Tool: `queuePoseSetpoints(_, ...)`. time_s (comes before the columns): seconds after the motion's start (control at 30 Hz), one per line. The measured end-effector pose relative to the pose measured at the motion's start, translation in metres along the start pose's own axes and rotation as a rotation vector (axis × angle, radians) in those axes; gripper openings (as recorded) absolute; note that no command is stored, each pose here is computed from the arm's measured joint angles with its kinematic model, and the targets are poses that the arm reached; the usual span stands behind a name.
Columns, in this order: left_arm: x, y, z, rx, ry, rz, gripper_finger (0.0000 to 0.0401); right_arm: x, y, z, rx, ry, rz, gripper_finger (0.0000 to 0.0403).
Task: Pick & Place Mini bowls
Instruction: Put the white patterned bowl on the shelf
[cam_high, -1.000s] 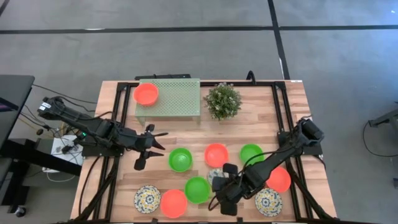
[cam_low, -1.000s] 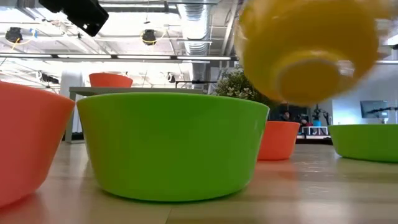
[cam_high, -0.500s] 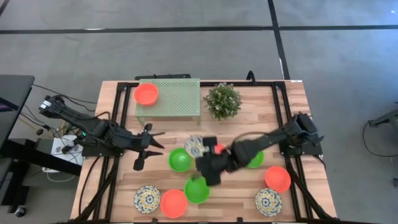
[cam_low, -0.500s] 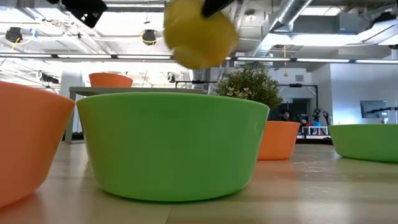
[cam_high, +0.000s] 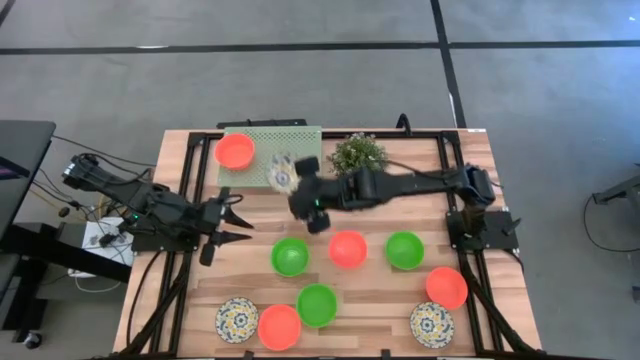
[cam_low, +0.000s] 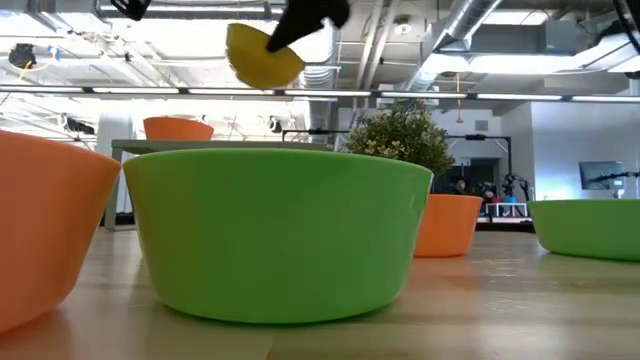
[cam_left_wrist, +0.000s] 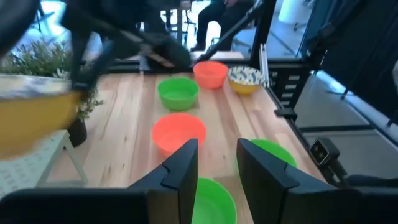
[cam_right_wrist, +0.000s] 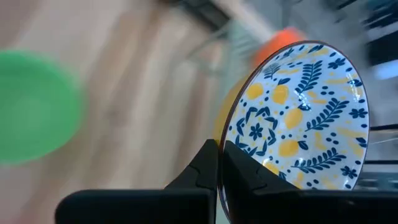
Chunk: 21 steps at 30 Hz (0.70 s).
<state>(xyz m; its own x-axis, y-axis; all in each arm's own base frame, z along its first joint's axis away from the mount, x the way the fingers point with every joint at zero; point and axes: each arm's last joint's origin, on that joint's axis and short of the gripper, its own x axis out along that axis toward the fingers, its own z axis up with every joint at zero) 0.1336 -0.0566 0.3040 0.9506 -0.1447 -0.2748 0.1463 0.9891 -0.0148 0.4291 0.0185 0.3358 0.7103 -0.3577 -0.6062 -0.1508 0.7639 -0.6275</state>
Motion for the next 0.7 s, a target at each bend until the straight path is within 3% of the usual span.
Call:
queuePoseSetpoints(0.13, -0.004, 0.001, 0.001, -0.006, -0.019, -0.002, 0.0112, 0.012, -0.031, -0.007, -0.001, -0.028, 0.025, 0.0001)
queuePoseSetpoints(0.33, -0.002, 0.001, 0.001, -0.005, -0.017, -0.001, 0.0112, 0.046, -0.047, -0.019, -0.073, 0.021, 0.066, 0.0001)
queuePoseSetpoints(0.7, 0.004, -0.001, -0.001, -0.002, 0.009, 0.014, 0.0112, 0.086, -0.072, -0.037, -0.076, 0.039, 0.118, 0.0)
